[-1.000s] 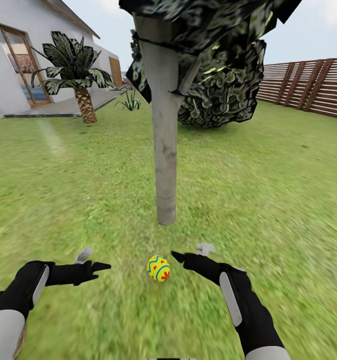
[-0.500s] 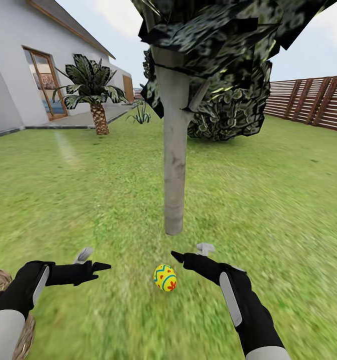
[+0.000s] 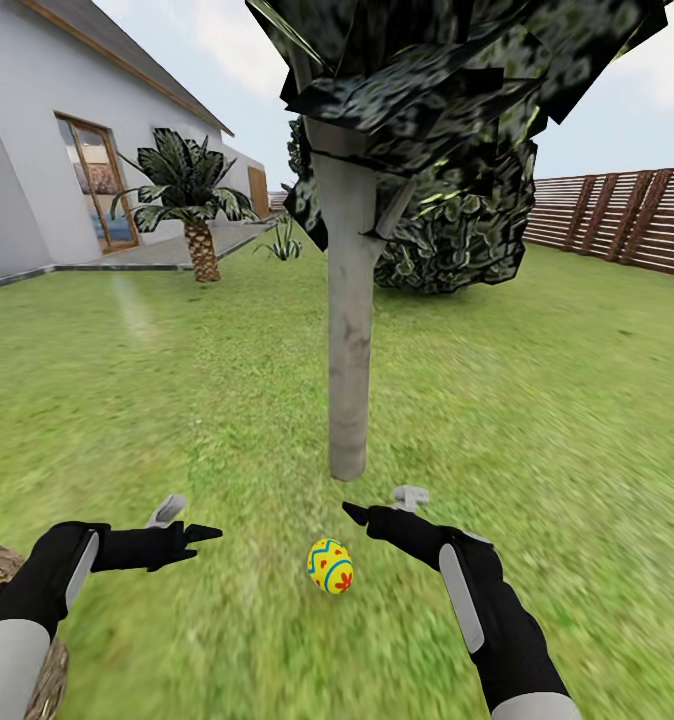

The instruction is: Take the three Easter eggs out of the wicker basket on the lawn in the garden, then place them on the lawn next to a single tree (choose any tree) so that all three eggs are next to the same tree and none are left in the basket.

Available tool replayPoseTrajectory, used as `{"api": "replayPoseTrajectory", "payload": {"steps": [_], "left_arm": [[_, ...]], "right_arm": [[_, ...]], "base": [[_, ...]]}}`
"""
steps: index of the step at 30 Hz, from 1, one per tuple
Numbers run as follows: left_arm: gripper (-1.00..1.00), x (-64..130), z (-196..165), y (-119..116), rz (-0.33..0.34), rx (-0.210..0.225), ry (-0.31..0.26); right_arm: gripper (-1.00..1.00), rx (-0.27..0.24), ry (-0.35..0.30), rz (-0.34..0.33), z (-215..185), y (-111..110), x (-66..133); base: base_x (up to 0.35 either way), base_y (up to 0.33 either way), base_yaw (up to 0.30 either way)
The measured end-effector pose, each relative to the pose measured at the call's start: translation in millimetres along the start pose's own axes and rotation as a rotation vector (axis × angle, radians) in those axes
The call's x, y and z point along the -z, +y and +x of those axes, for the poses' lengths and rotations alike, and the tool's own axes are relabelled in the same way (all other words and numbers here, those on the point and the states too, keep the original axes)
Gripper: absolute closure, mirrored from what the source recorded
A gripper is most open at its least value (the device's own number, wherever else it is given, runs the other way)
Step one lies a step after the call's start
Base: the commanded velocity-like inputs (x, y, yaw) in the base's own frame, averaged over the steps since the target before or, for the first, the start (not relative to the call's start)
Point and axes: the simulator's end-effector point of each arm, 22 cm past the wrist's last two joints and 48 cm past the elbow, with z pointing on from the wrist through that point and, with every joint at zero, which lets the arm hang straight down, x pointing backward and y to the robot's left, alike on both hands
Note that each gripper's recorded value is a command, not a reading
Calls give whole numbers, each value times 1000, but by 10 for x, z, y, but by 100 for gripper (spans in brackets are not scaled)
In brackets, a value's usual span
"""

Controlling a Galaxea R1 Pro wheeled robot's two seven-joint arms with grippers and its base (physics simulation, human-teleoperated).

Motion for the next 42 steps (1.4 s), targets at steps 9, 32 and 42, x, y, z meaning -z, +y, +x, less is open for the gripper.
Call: {"api": "replayPoseTrajectory", "payload": {"steps": [9,32,42], "left_arm": [[-100,28,-20,-36,4,-5,-6],[-100,329,-209,-423,30,-70,-70],[-100,468,-279,-592,42,-99,-98]], "right_arm": [[-100,5,-6,-3,-35,31,18],[-100,61,-76,-30,-403,368,257],[-100,87,-110,-41,-559,515,373]], "base": [[0,0,211],[0,0,204],[0,0,0]]}}
